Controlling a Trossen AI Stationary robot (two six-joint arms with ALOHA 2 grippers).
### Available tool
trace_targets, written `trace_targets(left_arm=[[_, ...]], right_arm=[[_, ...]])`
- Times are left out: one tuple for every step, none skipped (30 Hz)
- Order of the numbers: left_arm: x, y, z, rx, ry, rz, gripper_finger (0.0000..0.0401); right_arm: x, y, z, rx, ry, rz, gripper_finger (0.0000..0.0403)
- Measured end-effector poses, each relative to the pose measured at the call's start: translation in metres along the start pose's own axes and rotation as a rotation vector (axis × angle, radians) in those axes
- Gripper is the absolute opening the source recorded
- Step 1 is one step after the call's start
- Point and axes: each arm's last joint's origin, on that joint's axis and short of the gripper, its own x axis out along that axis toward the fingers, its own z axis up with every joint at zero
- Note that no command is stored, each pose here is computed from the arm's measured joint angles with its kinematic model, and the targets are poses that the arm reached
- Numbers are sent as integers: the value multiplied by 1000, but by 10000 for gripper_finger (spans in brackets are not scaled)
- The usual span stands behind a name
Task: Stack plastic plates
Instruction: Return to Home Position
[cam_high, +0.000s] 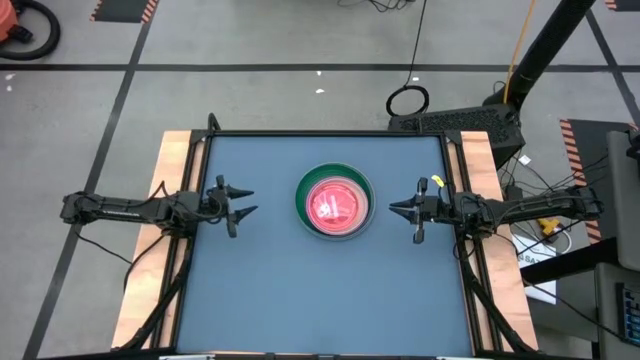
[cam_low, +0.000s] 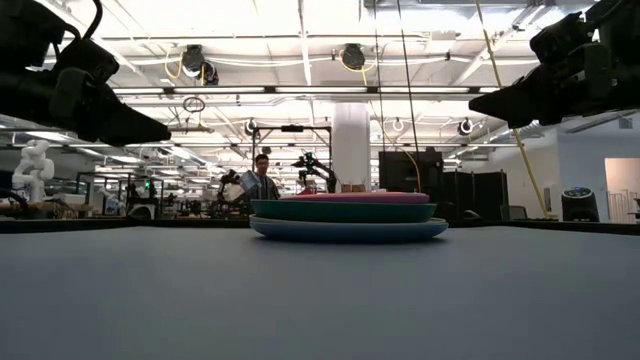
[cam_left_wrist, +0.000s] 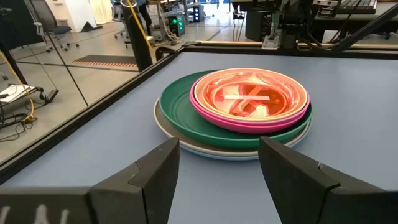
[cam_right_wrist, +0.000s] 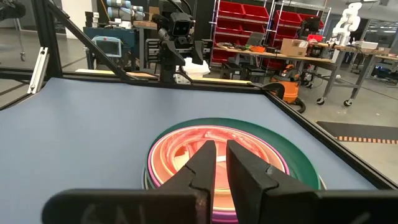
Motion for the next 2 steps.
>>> trace_targets(left_arm=[[0, 0, 0, 0, 0, 0, 225], [0, 0, 0, 0, 0, 0, 225]], right_arm=[[0, 0, 0, 0, 0, 0, 31], [0, 0, 0, 0, 1, 0, 31]])
